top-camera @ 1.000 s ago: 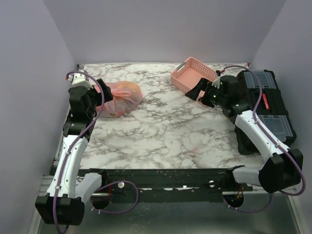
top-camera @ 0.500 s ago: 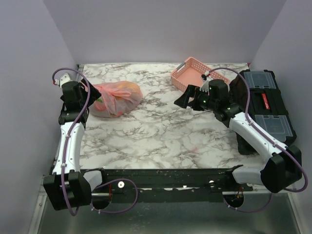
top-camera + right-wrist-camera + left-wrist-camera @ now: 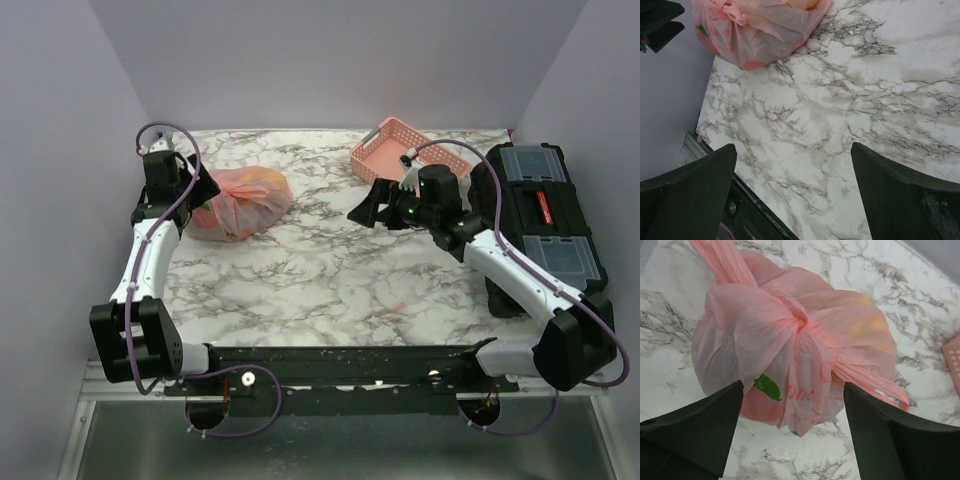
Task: Take the fake fruits out of the plastic bag
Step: Move the plastic bag to the center of the board.
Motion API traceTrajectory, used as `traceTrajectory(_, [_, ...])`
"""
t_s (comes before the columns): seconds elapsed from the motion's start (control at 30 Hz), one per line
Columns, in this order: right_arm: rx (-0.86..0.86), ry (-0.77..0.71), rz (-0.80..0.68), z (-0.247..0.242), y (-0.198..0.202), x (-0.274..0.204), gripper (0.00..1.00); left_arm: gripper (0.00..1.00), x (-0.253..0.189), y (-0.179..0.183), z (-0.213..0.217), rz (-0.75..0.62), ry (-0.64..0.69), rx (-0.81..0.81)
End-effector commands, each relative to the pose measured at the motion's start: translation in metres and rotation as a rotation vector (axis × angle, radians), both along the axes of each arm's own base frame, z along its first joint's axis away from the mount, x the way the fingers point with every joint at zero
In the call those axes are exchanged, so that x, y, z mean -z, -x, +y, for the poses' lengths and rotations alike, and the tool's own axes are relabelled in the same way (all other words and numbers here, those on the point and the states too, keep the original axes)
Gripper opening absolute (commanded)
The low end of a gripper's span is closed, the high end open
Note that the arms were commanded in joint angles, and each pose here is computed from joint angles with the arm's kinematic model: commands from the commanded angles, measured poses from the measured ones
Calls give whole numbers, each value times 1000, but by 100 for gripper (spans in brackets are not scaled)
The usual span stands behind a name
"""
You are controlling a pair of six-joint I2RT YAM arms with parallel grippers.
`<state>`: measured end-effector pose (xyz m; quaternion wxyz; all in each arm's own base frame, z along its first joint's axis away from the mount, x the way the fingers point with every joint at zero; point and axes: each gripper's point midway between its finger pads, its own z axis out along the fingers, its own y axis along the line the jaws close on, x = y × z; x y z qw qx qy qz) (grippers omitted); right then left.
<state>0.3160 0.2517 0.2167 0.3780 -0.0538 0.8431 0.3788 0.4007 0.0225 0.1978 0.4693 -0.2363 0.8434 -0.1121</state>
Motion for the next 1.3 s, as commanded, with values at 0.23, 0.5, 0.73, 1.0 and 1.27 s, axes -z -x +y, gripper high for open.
traceTrajectory(0.23, [-38, 2, -13, 5, 1, -1, 100, 79, 16, -17, 7, 136, -243, 16])
traceTrajectory(0.5, [-38, 1, -7, 4, 4, -1, 100, 80, 32, -20, -6, 183, -254, 78])
traceTrajectory(0.73, [-31, 4, -2, 1, 8, 1, 100, 75, 45, -21, -24, 229, -210, 154])
traceTrajectory(1.0, [-22, 7, 4, -1, 9, 4, 100, 42, 48, -19, -40, 269, -165, 244])
traceTrajectory(1.27, [-21, 14, 24, 0, 7, 12, 100, 7, 47, -14, -84, 280, -91, 405])
